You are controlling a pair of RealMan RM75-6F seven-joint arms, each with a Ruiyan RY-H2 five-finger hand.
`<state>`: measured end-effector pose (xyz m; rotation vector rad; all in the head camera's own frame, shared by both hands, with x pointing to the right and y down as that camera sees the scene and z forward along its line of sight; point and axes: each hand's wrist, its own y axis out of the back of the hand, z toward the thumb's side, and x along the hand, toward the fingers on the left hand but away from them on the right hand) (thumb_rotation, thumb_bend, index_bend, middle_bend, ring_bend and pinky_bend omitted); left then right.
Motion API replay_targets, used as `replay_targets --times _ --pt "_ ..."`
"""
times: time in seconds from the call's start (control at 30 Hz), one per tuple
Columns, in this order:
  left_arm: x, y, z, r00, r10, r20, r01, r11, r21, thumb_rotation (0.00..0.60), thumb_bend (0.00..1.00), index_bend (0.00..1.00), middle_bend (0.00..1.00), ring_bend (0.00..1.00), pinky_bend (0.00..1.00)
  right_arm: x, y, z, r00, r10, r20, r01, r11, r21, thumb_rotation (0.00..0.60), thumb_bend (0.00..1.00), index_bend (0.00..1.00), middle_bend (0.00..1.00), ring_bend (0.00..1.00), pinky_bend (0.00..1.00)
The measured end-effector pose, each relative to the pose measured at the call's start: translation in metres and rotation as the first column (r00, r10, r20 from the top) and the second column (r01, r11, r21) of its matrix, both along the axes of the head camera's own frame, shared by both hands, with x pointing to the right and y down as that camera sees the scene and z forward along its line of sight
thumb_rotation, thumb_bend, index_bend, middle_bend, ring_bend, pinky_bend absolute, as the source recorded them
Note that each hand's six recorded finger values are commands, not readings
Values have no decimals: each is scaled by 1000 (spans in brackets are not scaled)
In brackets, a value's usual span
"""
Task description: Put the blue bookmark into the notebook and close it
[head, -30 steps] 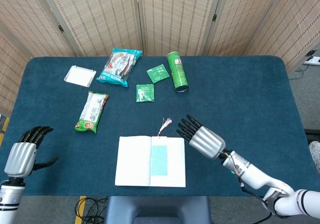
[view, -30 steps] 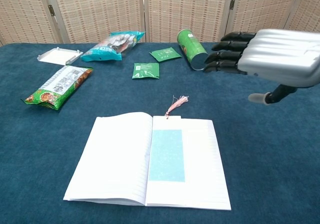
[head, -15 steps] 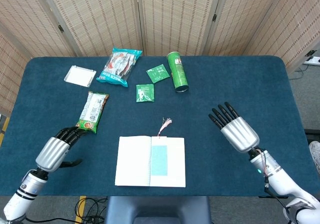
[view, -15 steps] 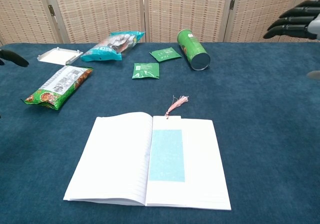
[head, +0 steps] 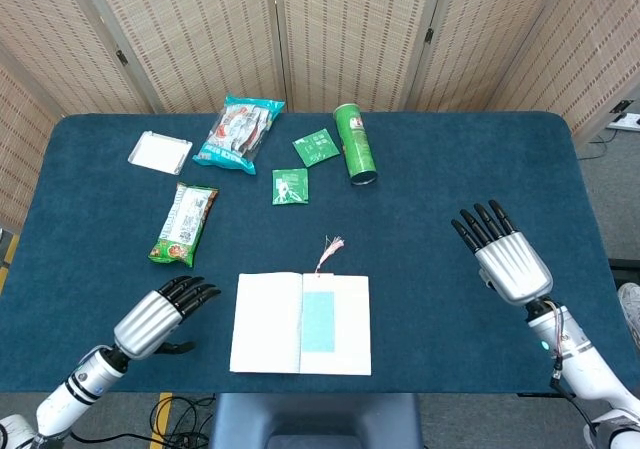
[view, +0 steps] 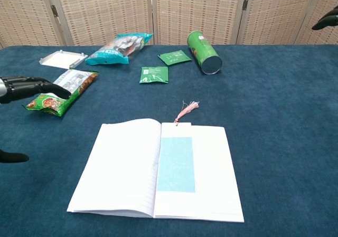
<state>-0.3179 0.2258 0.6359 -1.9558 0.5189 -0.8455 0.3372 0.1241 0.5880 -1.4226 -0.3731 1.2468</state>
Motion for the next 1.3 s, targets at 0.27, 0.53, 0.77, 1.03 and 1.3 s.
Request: replay_targets --times 0.27,0.53,0.77,1.03,1.3 --pt "26 18 9 994 109 -26 -108 994 22 600 137 133 194 168 228 7 3 -1 1000 25 5 -25 1000 -1 600 170 92 82 0 0" --pt "37 30 18 982 182 -49 -178 981 75 600 136 112 187 167 228 12 6 -2 999 40 5 -40 999 -5 600 170 92 82 0 0" --pt "39 45 30 973 227 -47 -222 970 95 600 137 108 182 168 228 16 8 -2 999 53 8 -53 999 -6 600 170 91 82 0 0" --pt "39 57 45 970 244 -20 -242 967 73 600 137 103 177 164 227 15 9 -1 998 58 12 -58 998 -9 600 170 91 82 0 0" --pt "39 59 53 972 233 -2 -233 971 61 600 137 101 176 163 227 16 9 -2 998 63 13 -63 998 -6 600 170 91 82 0 0"
